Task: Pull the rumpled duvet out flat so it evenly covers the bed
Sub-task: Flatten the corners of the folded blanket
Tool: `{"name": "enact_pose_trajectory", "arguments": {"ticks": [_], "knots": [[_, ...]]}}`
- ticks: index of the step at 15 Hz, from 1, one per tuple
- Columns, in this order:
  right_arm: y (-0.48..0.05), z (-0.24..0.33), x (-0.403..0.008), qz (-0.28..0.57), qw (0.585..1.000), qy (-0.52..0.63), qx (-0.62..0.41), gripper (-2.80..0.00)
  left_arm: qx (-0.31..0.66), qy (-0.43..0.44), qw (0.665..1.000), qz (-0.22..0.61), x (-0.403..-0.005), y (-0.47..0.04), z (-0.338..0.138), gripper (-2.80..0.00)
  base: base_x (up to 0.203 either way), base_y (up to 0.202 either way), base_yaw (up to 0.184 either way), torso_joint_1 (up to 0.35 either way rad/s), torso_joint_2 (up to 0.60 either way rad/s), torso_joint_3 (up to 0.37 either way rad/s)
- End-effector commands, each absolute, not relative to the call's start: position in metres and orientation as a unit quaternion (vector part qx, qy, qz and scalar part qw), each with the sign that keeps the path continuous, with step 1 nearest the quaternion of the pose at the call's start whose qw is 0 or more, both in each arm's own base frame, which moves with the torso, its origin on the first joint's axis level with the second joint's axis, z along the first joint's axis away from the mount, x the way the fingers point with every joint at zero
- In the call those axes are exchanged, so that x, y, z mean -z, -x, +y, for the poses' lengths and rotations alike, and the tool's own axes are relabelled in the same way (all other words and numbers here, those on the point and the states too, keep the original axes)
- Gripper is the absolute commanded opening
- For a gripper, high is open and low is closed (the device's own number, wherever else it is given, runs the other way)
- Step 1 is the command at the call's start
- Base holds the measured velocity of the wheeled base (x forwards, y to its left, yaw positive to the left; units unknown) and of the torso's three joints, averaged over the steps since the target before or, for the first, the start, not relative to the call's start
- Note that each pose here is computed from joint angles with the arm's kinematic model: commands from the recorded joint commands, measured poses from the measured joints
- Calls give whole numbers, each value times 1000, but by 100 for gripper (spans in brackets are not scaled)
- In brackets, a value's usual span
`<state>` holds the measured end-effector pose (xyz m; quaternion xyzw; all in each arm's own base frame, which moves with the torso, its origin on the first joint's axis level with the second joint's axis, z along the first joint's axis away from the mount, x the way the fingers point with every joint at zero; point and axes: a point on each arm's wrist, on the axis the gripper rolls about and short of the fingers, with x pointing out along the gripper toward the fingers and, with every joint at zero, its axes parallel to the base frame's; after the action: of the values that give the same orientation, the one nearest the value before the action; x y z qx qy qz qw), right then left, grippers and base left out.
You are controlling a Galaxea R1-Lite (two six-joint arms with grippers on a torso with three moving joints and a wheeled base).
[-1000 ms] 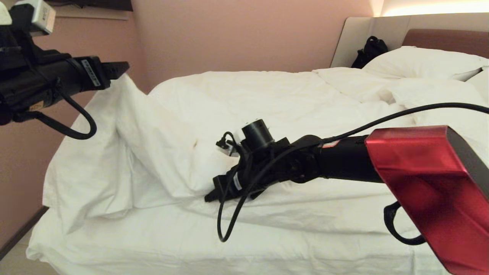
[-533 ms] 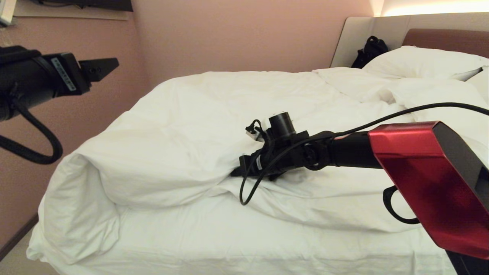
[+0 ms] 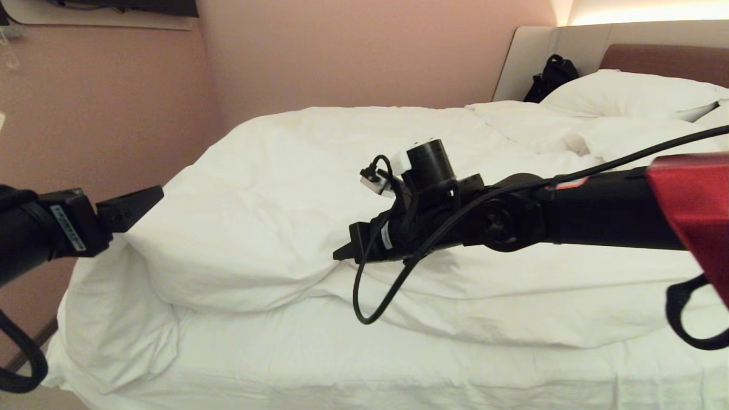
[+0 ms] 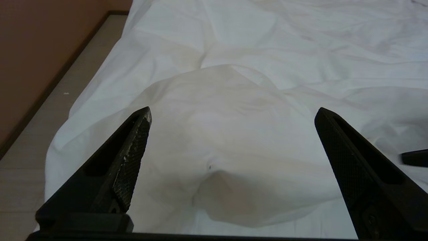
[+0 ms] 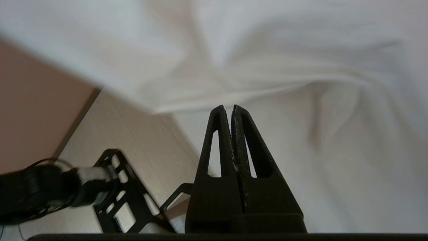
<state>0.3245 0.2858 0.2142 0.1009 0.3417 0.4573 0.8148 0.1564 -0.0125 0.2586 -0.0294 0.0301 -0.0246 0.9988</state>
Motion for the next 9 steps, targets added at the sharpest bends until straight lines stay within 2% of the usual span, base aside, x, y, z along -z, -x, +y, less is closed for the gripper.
{"name": "enact_pose_trajectory", "arguments": {"ticks": [1, 5, 7, 9], "knots": [[-294, 270, -257, 300, 824, -104, -469, -280, 15, 31, 999, 10, -259, -135, -9, 0, 0, 0, 0, 0, 0, 0], [-248, 211, -316, 213, 897, -111, -370, -280, -34, 30, 999, 14, -257, -123, -3, 0, 0, 0, 0, 0, 0, 0], [-228, 173, -333, 180, 924, -120, -316, -280, -52, 28, 998, 35, -248, -119, -2, 0, 0, 0, 0, 0, 0, 0], [-192, 131, -351, 135, 944, -133, -268, -280, -56, 33, 994, 92, -224, -116, -2, 0, 0, 0, 0, 0, 0, 0]]}}
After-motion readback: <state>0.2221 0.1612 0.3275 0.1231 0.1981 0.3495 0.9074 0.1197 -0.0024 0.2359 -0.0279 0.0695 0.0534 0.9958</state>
